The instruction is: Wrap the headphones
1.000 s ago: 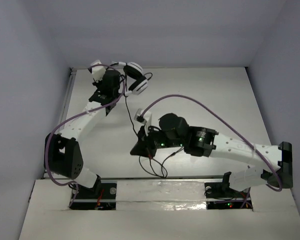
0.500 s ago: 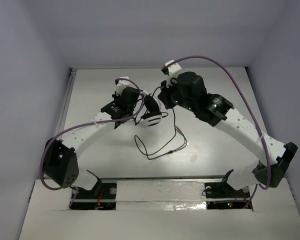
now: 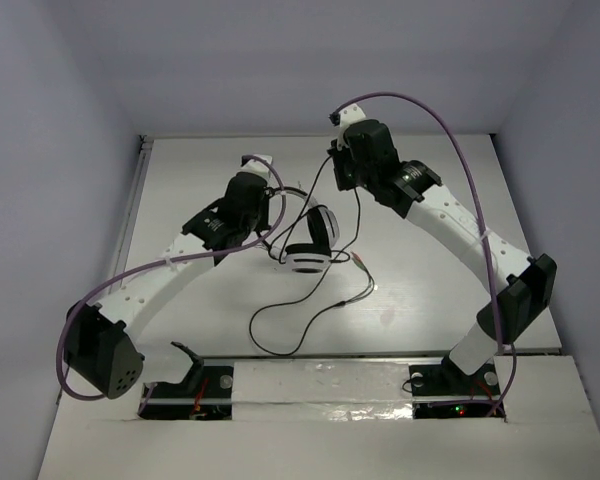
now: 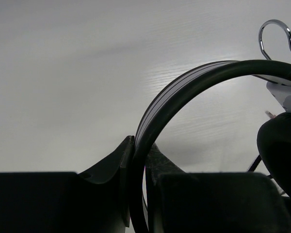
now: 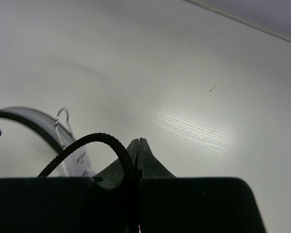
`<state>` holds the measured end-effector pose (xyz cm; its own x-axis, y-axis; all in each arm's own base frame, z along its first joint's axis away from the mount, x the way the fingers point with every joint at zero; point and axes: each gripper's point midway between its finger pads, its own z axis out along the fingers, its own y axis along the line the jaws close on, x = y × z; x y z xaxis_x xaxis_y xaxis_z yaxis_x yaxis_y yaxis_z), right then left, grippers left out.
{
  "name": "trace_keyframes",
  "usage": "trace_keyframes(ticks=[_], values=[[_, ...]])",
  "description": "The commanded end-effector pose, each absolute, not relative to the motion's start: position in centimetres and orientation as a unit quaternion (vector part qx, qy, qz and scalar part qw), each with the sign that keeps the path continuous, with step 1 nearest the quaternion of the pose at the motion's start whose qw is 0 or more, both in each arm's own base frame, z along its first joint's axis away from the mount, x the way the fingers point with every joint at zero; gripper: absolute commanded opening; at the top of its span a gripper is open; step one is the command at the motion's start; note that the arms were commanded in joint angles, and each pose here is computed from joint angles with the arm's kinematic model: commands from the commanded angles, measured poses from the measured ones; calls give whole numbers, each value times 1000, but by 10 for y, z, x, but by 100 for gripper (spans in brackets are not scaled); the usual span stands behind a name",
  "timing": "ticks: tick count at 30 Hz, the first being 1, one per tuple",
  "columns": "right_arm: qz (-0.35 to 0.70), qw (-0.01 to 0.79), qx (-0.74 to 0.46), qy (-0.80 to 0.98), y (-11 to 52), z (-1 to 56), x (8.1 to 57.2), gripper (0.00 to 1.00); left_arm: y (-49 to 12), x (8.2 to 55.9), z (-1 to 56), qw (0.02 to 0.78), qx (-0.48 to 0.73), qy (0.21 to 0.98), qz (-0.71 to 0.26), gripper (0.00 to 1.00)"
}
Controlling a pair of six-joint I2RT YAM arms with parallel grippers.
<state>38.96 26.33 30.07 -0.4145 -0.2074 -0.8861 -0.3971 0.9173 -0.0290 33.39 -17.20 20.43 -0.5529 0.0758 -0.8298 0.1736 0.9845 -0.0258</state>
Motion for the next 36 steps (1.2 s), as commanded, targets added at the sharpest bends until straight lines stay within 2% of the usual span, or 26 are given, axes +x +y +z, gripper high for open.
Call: trace_keyframes(ticks=[1,6,11,19,30,36], values=[[90,560,-144,811,255,336,410,0,-195,331,251,510,100,845,-128,0],[137,562,-115,808,260,322,399,0,-189,336,281,524,74,823,-206,0],[154,555,-85,813,257,287,396,0,-202,330,309,515,105,796,-300,0],[300,541,-99,779,297,281,371,19,-216,325,351,511,104,747,-414,0],[410,527,-136,732,326,255,345,23,-210,313,426,539,81,704,-454,0],[457,504,-169,713,347,234,337,29,-201,319,461,556,49,689,-462,0]])
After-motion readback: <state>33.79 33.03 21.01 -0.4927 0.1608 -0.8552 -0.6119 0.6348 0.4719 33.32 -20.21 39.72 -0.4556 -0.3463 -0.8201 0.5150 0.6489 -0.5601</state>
